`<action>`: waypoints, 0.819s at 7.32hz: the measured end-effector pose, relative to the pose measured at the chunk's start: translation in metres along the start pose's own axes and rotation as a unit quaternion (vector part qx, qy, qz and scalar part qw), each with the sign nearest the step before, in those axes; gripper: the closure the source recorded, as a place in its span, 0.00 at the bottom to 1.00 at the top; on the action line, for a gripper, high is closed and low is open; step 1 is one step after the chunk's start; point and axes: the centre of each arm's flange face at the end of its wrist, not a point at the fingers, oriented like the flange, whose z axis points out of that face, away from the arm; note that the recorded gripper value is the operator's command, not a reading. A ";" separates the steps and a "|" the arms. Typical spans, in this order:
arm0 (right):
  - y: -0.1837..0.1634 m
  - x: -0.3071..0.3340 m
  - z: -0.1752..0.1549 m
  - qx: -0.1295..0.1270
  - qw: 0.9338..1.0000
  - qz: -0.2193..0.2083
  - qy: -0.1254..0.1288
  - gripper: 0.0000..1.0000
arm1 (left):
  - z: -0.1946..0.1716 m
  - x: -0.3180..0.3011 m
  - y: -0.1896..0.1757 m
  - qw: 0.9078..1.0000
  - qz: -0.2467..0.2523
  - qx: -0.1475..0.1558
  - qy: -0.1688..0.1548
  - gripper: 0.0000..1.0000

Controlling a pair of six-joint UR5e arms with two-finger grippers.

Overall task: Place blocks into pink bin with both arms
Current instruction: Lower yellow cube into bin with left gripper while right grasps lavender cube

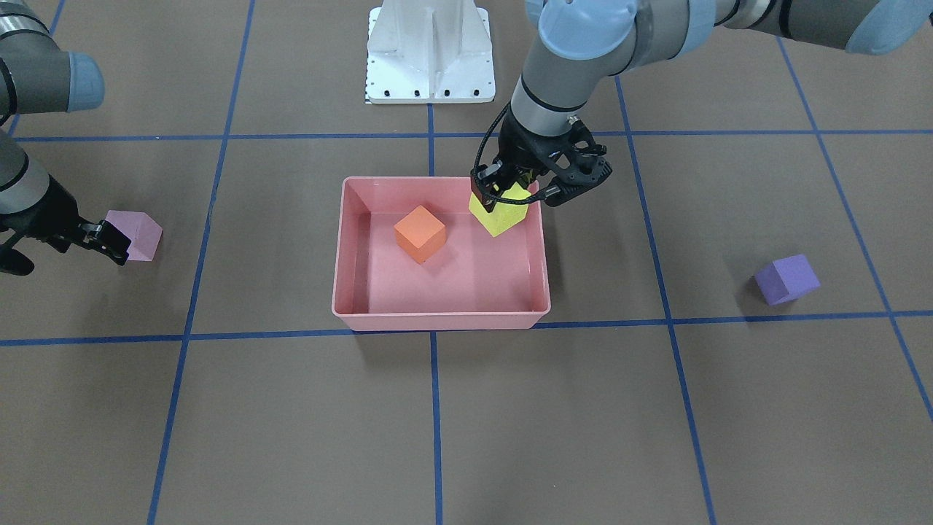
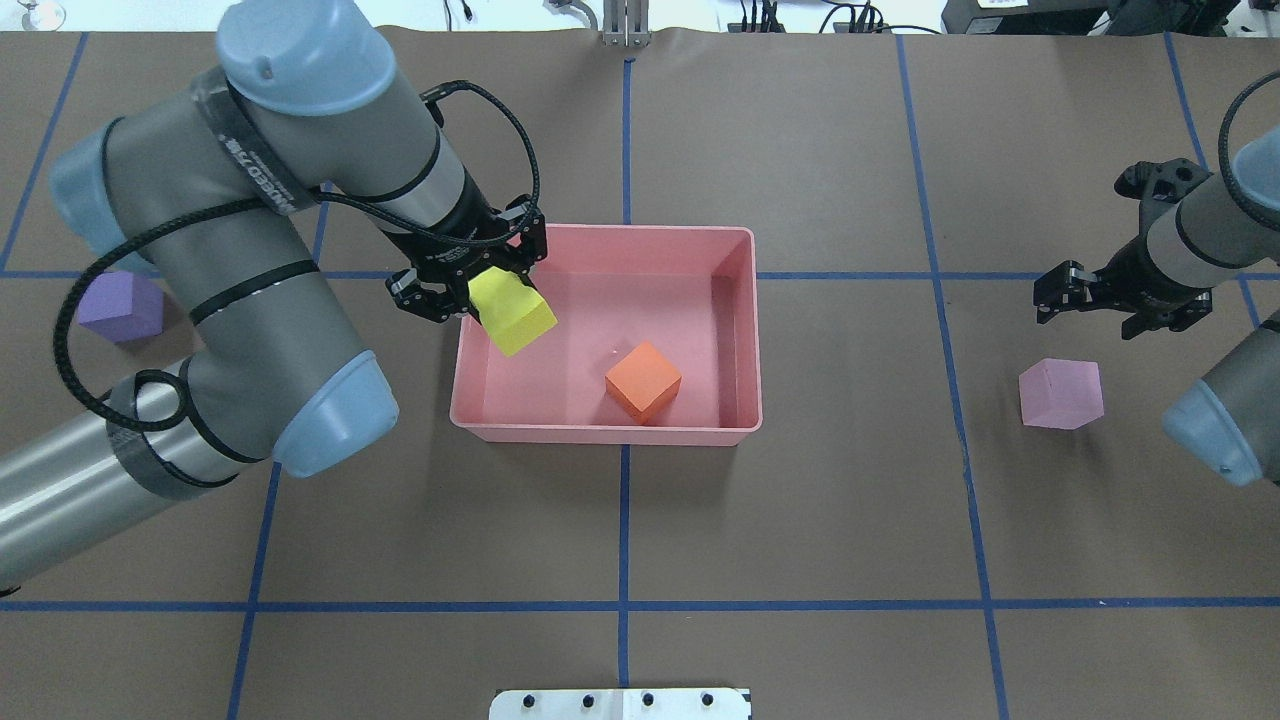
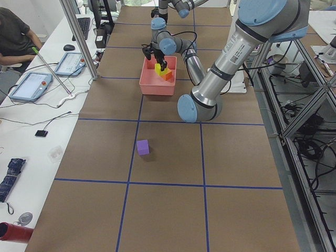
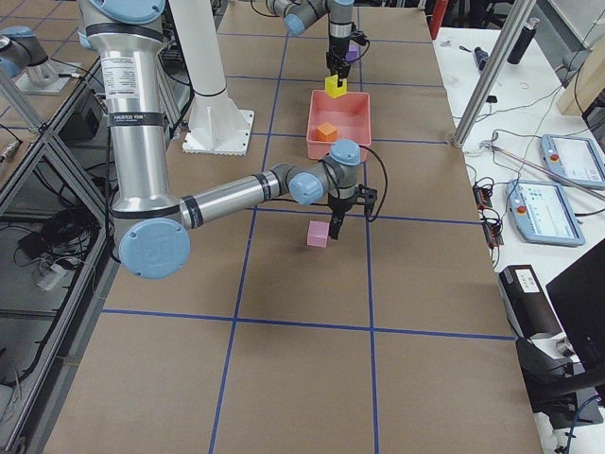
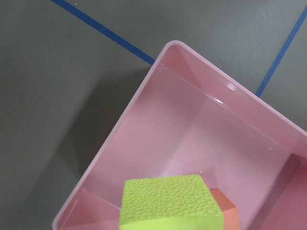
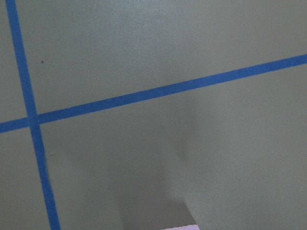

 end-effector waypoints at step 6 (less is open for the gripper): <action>0.030 -0.006 0.023 -0.048 0.998 -0.026 -0.019 0.01 | 0.057 0.006 0.029 0.999 0.016 0.019 -0.037 0.99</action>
